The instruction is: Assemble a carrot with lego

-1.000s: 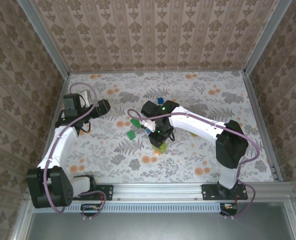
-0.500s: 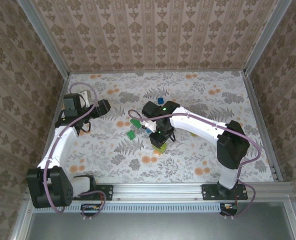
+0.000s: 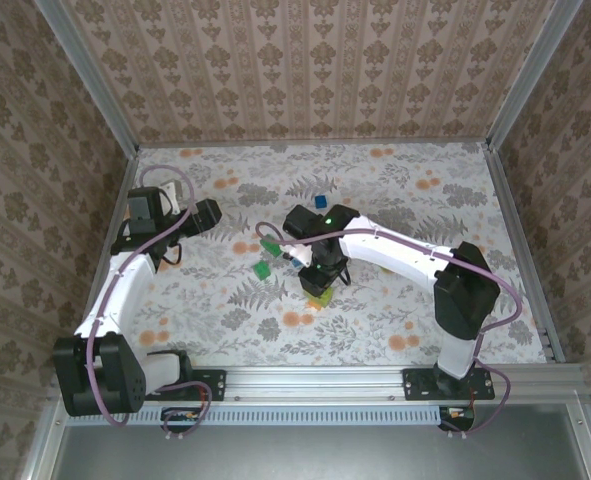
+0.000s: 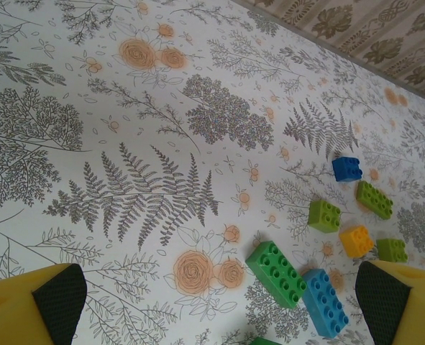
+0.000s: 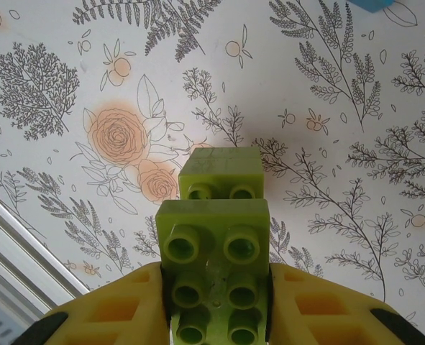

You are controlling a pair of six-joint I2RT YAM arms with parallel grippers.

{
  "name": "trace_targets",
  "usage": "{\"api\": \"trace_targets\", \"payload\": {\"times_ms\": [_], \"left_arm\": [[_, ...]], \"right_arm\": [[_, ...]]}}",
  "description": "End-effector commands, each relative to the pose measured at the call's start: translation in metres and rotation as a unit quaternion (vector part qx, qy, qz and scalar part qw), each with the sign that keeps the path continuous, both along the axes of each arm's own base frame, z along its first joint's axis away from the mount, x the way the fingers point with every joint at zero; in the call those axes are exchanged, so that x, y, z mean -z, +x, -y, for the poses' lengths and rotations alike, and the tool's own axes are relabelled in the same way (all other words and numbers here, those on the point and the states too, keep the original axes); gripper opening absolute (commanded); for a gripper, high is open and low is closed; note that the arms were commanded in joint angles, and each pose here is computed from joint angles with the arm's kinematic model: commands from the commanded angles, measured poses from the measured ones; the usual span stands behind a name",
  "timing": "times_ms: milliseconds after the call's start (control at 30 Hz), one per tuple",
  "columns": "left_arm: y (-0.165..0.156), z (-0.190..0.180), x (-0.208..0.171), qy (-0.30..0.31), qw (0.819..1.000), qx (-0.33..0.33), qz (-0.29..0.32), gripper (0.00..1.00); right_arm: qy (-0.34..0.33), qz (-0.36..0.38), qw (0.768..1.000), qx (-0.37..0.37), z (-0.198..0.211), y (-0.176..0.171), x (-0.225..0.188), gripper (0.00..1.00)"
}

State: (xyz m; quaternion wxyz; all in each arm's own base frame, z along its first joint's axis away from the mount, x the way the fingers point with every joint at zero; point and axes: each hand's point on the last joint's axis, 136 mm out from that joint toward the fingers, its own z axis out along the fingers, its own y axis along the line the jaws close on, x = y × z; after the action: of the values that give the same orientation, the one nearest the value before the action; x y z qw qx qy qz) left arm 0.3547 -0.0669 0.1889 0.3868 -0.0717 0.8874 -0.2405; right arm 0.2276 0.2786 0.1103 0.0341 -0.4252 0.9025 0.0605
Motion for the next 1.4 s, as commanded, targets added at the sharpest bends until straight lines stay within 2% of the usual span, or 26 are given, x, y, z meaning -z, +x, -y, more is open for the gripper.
{"api": "trace_targets", "payload": {"times_ms": [0,367,600,733,867,1200,1367], "left_arm": [[0.002,0.002,-0.014,0.008,1.000,0.009,0.015,1.00],[0.002,0.001,-0.015,0.009,1.000,0.008,0.016,1.00],[0.002,0.002,-0.015,0.008,1.000,0.009,0.018,1.00],[0.002,0.002,-0.015,0.006,1.000,0.010,0.017,1.00],[0.001,0.003,-0.017,0.007,1.000,0.011,0.019,1.00],[0.002,0.004,-0.017,0.005,1.000,0.012,0.020,1.00],[0.001,0.003,-0.017,0.006,1.000,0.012,0.020,1.00]], "right_arm": [[-0.080,-0.052,0.995,-0.011,0.029,-0.023,0.034,0.32],[-0.099,-0.089,0.991,-0.023,0.031,-0.034,0.062,0.32],[-0.060,-0.046,0.996,-0.036,0.015,-0.017,0.023,0.32],[-0.040,-0.016,0.997,-0.063,0.003,0.000,-0.003,0.33],[-0.020,-0.017,0.993,-0.111,-0.009,0.002,-0.016,0.35],[-0.075,-0.039,0.983,-0.165,0.003,0.005,-0.004,0.37],[-0.078,-0.045,0.981,-0.172,0.006,0.007,0.000,0.37]]}}
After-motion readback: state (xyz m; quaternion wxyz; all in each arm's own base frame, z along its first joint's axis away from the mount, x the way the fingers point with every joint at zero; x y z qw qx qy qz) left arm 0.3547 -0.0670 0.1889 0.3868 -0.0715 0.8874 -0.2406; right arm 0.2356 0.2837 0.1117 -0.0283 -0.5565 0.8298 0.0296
